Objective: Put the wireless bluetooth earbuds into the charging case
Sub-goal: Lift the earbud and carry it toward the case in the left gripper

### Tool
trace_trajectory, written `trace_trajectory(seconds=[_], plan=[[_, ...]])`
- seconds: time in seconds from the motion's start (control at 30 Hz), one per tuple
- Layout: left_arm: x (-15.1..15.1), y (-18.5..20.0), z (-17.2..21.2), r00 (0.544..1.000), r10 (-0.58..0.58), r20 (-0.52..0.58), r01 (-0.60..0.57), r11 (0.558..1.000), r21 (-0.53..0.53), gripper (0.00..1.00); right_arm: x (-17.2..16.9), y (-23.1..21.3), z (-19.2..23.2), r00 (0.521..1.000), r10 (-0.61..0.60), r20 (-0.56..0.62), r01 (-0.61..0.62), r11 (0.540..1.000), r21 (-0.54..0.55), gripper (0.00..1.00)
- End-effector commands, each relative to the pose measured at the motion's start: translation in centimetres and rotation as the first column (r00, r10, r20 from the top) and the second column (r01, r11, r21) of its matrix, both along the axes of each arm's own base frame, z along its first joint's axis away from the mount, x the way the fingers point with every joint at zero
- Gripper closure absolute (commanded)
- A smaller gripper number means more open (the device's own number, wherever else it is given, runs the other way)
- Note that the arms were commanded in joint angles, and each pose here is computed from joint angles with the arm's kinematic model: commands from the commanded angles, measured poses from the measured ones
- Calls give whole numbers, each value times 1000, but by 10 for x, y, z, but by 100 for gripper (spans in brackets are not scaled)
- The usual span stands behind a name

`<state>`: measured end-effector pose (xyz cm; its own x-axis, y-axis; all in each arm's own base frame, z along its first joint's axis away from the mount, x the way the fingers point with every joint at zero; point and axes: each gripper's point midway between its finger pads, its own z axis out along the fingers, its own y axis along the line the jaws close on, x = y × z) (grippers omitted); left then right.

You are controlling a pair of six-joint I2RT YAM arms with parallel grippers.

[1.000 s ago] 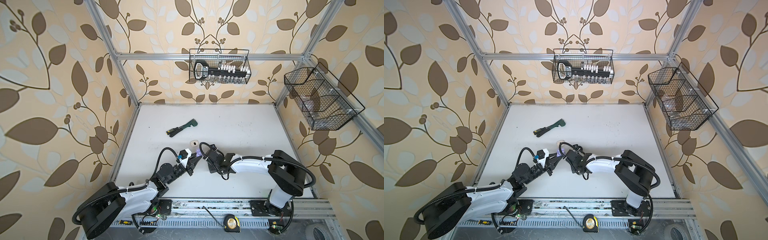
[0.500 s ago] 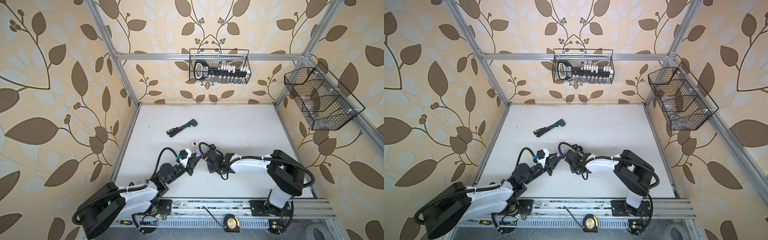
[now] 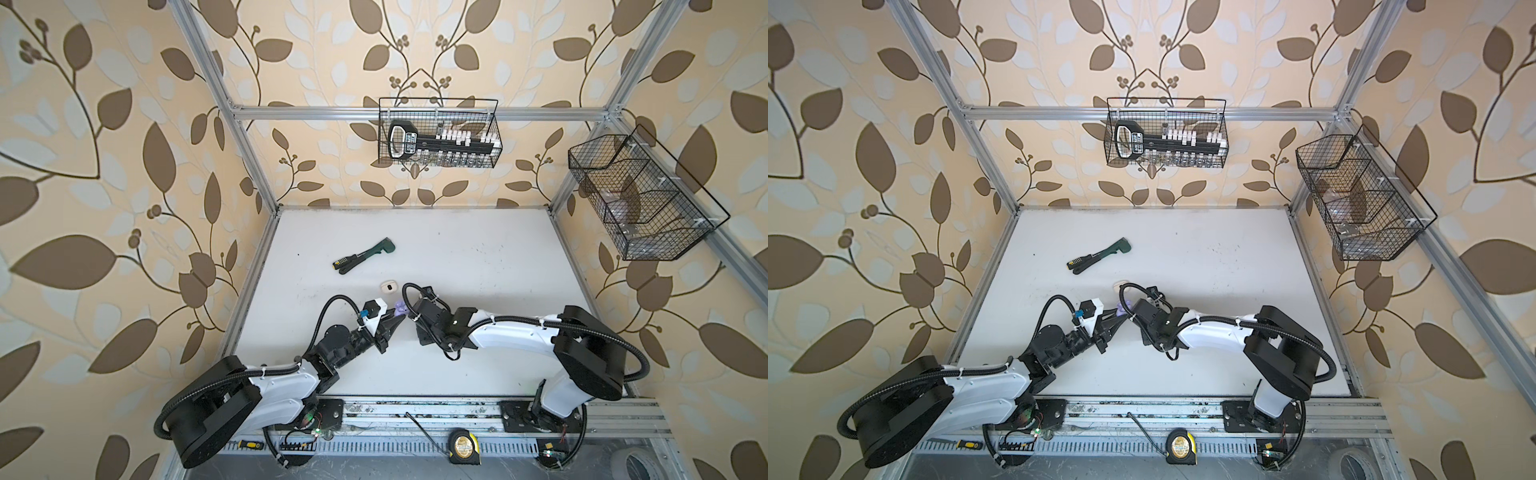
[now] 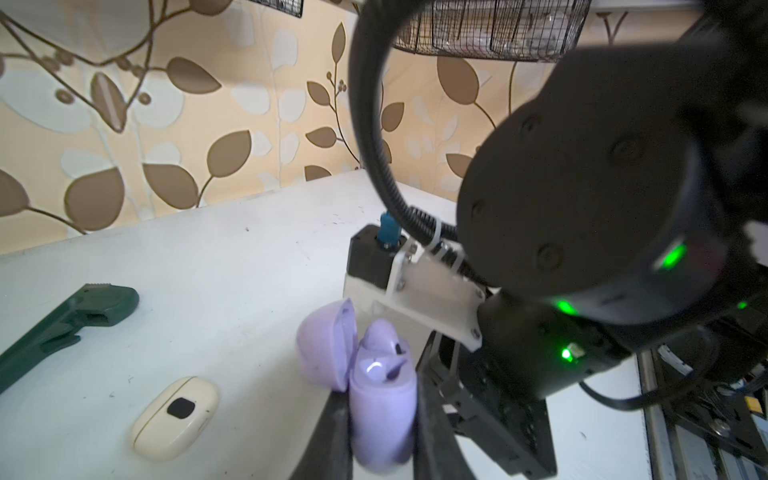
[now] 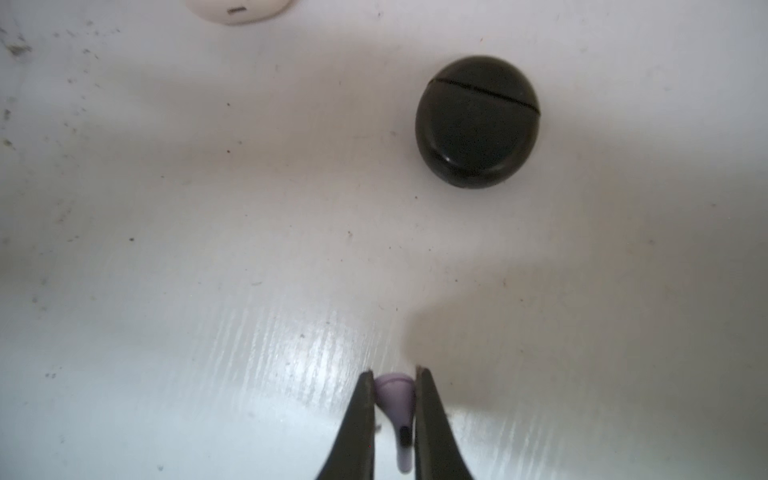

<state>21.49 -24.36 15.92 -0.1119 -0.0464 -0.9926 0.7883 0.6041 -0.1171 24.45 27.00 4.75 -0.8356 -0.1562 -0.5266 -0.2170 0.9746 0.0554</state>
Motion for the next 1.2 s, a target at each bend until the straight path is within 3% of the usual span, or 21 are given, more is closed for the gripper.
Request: trace_trajectory(seconds=[0.0,0.63,1.17], plan=[[1,-16,25,998,-54,41,56,996,-62,100,-2,-11,8,999,-37,31,37,999,8,88],[3,-33,13,992,-121,-24,120,992,-42,100,-4,-11,73,979,-121,166,81,970,229,90],[-1,-37,14,988,-154,-19,152,987,-51,100,-19,14,139,945,-165,281,21,891,453,91]])
